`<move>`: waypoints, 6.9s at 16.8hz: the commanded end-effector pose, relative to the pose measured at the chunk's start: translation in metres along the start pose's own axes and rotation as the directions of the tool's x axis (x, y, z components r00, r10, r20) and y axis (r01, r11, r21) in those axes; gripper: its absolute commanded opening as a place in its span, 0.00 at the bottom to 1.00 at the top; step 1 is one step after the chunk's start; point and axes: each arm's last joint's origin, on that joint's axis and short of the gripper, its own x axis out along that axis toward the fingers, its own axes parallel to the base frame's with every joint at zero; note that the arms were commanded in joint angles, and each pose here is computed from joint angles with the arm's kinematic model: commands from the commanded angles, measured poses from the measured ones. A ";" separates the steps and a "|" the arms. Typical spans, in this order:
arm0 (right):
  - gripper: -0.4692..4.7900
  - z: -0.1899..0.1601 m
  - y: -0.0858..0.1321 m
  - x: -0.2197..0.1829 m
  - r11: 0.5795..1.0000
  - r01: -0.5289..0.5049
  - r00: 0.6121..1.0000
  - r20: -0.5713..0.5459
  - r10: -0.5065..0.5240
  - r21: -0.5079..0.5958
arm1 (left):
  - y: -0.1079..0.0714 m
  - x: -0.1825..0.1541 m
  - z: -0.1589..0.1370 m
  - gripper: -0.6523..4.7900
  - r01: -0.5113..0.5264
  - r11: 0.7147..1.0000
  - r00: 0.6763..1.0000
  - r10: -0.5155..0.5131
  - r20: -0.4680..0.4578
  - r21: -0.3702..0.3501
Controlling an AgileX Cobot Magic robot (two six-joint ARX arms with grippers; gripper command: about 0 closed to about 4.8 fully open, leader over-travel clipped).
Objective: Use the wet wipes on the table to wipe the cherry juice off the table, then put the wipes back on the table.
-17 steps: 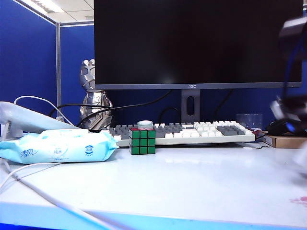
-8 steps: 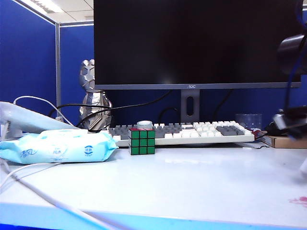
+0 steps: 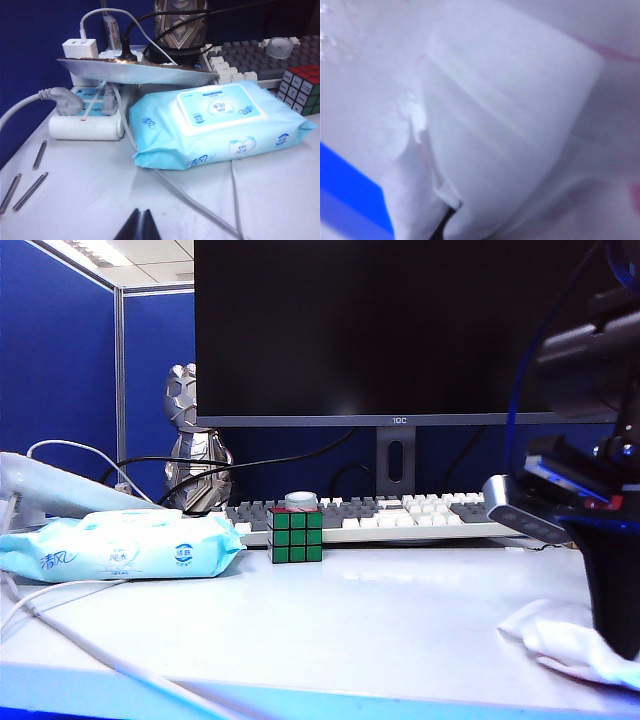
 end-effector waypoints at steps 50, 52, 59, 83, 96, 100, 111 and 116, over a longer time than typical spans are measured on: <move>0.09 0.017 -0.141 -0.044 0.696 0.606 0.794 -0.249 -0.554 0.384 | 0.000 0.000 -0.001 0.16 -0.004 1.000 1.000 0.004 -0.012 0.000; 0.09 0.021 -0.133 -0.040 0.793 0.472 0.881 -0.179 -0.437 0.384 | 0.000 0.000 -0.001 0.16 -0.003 1.000 1.000 0.003 -0.012 0.000; 0.09 0.059 -0.053 -0.006 0.999 -0.040 0.999 0.026 0.040 -0.022 | 0.000 0.000 -0.001 0.16 -0.004 1.000 1.000 0.004 -0.012 0.000; 0.09 0.147 -0.046 -0.034 0.837 0.544 0.808 0.237 -0.540 0.053 | 0.000 0.000 -0.001 0.16 -0.004 1.000 1.000 0.004 -0.012 0.000; 0.09 0.163 -0.022 -0.002 0.895 0.422 0.903 0.151 -0.402 -0.144 | 0.000 0.000 -0.001 0.16 -0.004 1.000 1.000 0.004 -0.012 0.000; 0.09 0.155 -0.073 0.000 0.819 0.570 0.821 -0.006 -0.571 0.067 | 0.000 0.000 -0.001 0.16 -0.003 1.000 1.000 0.003 -0.012 0.000; 0.09 0.158 -0.040 0.010 0.969 0.234 0.972 0.024 -0.233 -0.075 | 0.000 0.000 -0.001 0.16 -0.004 1.000 1.000 0.004 -0.012 0.000; 0.09 0.146 0.022 0.032 0.958 0.131 0.982 -0.098 -0.161 -0.256 | 0.000 0.000 -0.001 0.16 -0.004 1.000 1.000 0.004 -0.012 0.000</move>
